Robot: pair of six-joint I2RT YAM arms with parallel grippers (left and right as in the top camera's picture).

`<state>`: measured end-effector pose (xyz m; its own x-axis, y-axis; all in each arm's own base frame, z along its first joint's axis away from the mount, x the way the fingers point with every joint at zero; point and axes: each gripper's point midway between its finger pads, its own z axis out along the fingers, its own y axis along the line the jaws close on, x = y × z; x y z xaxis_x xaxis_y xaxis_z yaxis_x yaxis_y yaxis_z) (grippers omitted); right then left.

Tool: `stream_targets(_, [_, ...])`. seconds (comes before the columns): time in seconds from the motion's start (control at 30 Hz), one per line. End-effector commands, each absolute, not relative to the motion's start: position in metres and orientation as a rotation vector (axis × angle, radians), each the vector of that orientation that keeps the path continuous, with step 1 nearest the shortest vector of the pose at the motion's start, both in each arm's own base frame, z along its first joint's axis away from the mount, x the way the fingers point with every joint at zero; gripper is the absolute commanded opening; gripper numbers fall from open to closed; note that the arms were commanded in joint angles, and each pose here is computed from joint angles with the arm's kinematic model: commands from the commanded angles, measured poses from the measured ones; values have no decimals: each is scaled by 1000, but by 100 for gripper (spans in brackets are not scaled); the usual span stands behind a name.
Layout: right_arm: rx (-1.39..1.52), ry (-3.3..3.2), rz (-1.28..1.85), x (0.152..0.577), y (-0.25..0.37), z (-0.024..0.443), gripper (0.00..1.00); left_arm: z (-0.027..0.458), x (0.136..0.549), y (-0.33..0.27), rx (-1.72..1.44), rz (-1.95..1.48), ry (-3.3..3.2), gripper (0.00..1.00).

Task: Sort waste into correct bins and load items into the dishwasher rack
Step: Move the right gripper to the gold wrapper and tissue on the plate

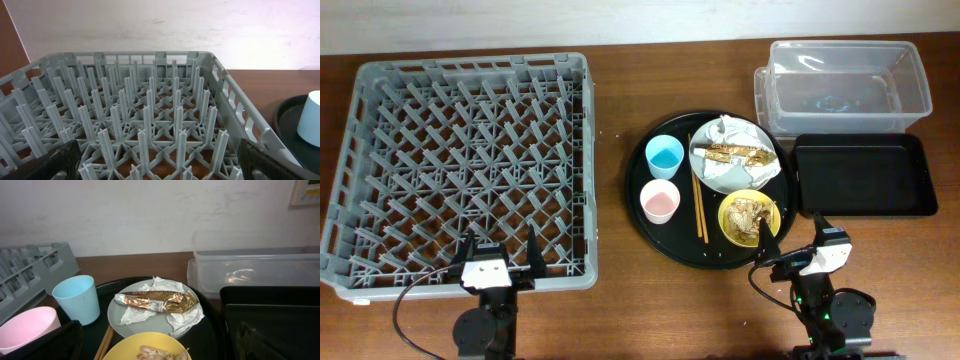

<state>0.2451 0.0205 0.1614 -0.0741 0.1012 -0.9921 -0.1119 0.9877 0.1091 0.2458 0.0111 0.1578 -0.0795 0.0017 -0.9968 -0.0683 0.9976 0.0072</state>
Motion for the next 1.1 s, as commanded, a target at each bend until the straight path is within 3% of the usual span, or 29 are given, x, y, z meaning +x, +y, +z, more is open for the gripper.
stream_targets(0.0, [-1,1639,174,245,20,159,98,157,246,9,-30,60,1648,100])
stream_targets(0.63, [9,1646,165,246,18,157,98,159,246,8,-28,56,1639,100])
stream_targets(0.73, [-9,1468,176,245,20,201,98,182,246,10,-35,59,1544,100])
stream_targets(0.8, [-31,1297,161,235,20,250,98,233,237,29,-135,130,1361,100])
stream_targets(0.97, [-117,1250,47,232,20,308,98,300,222,29,-143,120,1242,99])
stream_targets(1.07, [-141,1299,48,252,23,336,99,327,218,29,-144,117,1216,100])
